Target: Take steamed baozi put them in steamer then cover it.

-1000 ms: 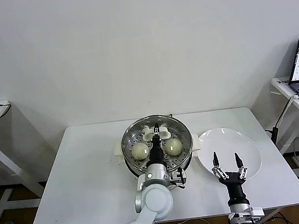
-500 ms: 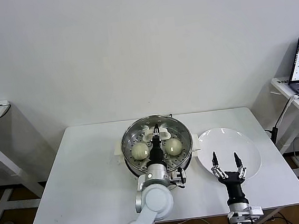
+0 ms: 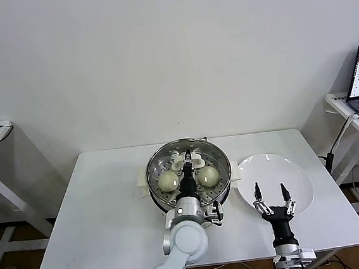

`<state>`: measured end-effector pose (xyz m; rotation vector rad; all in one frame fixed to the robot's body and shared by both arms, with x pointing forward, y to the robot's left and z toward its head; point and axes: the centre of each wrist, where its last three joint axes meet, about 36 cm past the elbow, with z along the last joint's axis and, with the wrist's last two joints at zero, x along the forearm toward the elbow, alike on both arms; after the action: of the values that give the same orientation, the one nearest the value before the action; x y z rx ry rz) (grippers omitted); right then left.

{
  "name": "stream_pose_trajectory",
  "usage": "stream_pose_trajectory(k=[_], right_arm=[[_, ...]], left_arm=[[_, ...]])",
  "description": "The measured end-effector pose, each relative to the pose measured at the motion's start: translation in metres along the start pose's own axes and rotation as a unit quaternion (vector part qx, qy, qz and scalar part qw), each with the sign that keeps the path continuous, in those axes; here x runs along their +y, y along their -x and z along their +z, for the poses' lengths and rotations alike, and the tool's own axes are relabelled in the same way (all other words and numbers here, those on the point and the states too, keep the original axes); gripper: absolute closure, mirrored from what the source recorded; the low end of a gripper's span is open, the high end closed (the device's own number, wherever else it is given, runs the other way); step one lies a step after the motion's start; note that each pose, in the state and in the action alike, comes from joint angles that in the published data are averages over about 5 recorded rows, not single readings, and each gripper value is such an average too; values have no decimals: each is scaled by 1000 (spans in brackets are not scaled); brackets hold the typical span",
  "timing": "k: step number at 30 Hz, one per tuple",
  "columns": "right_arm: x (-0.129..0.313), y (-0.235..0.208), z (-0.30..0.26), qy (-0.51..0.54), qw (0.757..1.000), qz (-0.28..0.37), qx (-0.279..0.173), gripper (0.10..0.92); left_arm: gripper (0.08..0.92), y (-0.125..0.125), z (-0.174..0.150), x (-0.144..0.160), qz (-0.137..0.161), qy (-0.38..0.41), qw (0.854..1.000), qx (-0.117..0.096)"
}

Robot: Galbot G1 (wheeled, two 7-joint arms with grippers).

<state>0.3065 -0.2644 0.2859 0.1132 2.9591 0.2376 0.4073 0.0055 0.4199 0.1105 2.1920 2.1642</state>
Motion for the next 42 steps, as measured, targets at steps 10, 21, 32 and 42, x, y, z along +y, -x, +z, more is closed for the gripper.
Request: stream_pose_trajectory(k=[10, 21, 32, 42], right_arm=[[1, 2, 1, 0, 1000, -3, 1, 200], [0, 4, 4, -1, 1000, -7, 3, 200], [-3, 8, 4, -6, 1000, -10, 5, 200], [-4, 10, -14, -21, 1000, -19, 13, 200]], left_arm=[[555, -14, 4, 1, -7, 2, 1000, -10], [238, -43, 19, 8, -19, -5, 1000, -14], [177, -82, 52, 36, -64, -83, 994, -26], [177, -100, 128, 40, -71, -307, 948, -30]])
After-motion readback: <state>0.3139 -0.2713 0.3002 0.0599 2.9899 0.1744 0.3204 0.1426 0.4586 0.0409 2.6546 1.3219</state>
